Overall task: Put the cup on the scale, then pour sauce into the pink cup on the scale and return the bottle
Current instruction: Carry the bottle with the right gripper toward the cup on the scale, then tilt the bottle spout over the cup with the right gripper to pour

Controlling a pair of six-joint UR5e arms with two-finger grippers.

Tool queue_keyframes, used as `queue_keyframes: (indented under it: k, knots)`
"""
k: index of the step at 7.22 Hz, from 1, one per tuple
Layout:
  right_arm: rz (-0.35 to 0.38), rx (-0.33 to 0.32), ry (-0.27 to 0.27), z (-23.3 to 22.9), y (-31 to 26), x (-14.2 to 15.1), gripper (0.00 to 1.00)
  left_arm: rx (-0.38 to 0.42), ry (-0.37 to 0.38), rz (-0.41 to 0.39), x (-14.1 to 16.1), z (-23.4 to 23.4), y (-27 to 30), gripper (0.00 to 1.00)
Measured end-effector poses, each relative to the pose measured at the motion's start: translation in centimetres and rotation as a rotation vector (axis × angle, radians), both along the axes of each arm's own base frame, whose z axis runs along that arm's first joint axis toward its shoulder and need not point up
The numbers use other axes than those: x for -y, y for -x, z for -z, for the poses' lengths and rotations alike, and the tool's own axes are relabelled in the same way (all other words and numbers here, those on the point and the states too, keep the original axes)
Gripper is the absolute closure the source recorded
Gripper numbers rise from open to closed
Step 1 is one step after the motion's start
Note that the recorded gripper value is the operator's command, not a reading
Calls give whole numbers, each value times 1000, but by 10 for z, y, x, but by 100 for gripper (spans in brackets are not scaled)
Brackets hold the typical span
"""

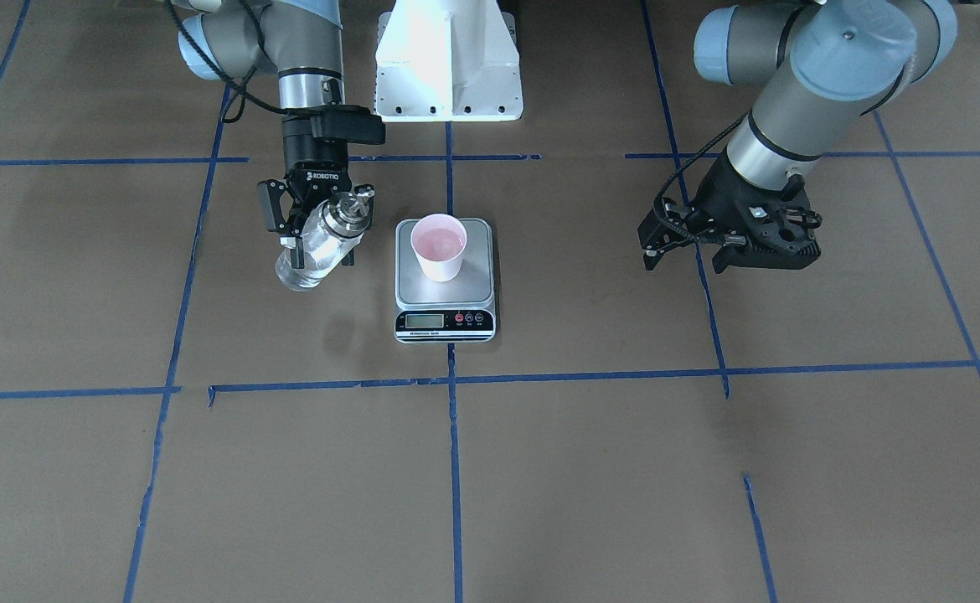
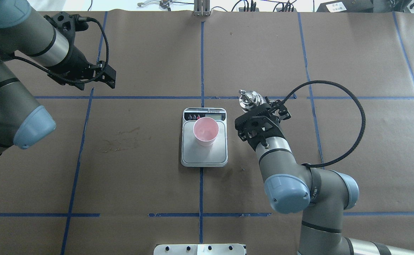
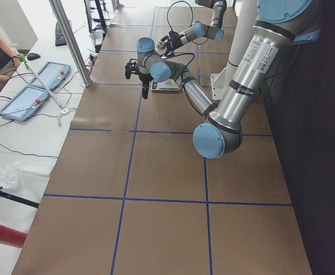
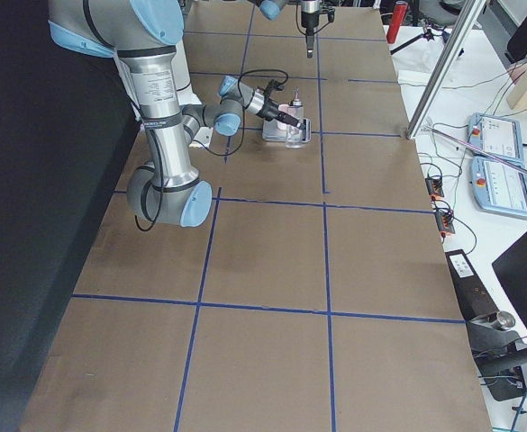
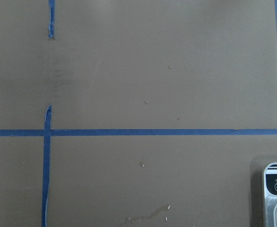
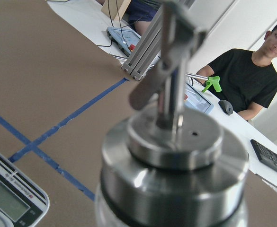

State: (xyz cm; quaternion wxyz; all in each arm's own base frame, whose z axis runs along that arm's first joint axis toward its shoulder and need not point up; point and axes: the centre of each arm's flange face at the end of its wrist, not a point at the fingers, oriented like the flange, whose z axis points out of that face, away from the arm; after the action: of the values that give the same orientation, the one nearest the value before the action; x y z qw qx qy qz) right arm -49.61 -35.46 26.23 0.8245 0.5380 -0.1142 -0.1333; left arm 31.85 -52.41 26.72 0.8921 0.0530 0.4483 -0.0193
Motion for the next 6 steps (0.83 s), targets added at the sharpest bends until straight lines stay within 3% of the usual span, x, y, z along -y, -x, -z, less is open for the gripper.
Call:
queue_keyframes:
  k: [3, 6]
  knots:
    - [56, -309, 32, -11, 13, -8, 100, 1, 0, -1, 0, -1, 0, 5]
    - [156, -560, 6, 11, 24, -15, 100, -1, -1, -1, 0, 1, 0, 5]
